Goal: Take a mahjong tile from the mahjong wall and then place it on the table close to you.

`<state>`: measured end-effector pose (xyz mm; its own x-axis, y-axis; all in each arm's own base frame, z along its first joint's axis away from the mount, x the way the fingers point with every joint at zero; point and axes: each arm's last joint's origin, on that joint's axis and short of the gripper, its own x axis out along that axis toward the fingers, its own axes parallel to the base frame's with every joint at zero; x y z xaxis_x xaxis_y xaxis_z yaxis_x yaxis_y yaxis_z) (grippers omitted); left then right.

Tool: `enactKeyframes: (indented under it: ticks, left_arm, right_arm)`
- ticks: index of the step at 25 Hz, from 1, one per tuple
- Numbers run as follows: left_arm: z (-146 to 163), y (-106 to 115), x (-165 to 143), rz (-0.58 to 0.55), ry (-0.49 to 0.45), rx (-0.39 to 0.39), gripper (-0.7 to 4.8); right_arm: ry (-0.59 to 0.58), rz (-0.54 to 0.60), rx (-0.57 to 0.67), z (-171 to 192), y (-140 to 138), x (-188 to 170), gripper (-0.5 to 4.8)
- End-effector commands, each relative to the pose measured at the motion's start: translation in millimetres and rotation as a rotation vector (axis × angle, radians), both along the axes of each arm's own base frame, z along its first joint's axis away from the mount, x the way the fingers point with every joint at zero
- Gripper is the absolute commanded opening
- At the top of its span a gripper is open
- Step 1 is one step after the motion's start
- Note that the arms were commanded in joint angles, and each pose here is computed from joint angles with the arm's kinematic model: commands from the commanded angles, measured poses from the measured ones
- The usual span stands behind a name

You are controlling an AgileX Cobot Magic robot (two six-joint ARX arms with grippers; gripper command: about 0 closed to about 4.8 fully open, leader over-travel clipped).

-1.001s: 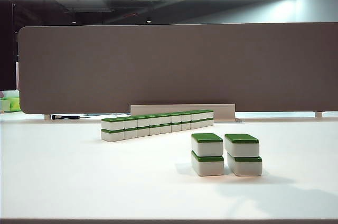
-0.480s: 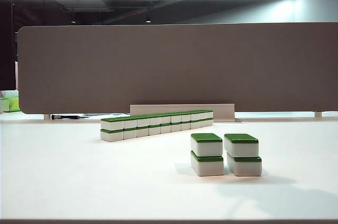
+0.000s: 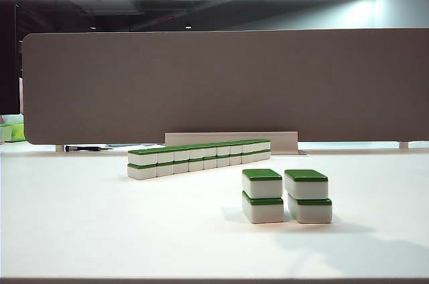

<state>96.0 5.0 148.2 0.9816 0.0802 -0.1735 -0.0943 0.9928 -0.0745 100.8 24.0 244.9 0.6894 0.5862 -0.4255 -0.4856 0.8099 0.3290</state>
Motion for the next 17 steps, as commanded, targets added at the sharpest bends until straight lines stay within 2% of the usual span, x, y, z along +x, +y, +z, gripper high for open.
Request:
enactKeyframes:
  ticks: [1,3,5,17]
  left_arm:
    - [-0.7,-0.2,-0.2,-0.004,0.01,-0.001,0.49]
    - [-0.7,-0.2,-0.2,-0.004,0.01,-0.001,0.49]
    - [-0.7,-0.2,-0.2,-0.004,0.01,-0.001,0.49]
    - [-0.7,-0.1,-0.2,-0.002,0.01,-0.001,0.49]
  right_arm:
    - [-0.024,0.008,-0.006,2.5,0.1,0.4,-0.01]
    - [-0.089,0.018,-0.097,1.7,-0.8,1.4,-0.01]
    - [-0.125,-0.015,-0.116,-2.8,-1.4,5.5,-0.01]
    - [-0.334,-0.3,-0.015,-53.8,-9.7,-2.2,-0.01]
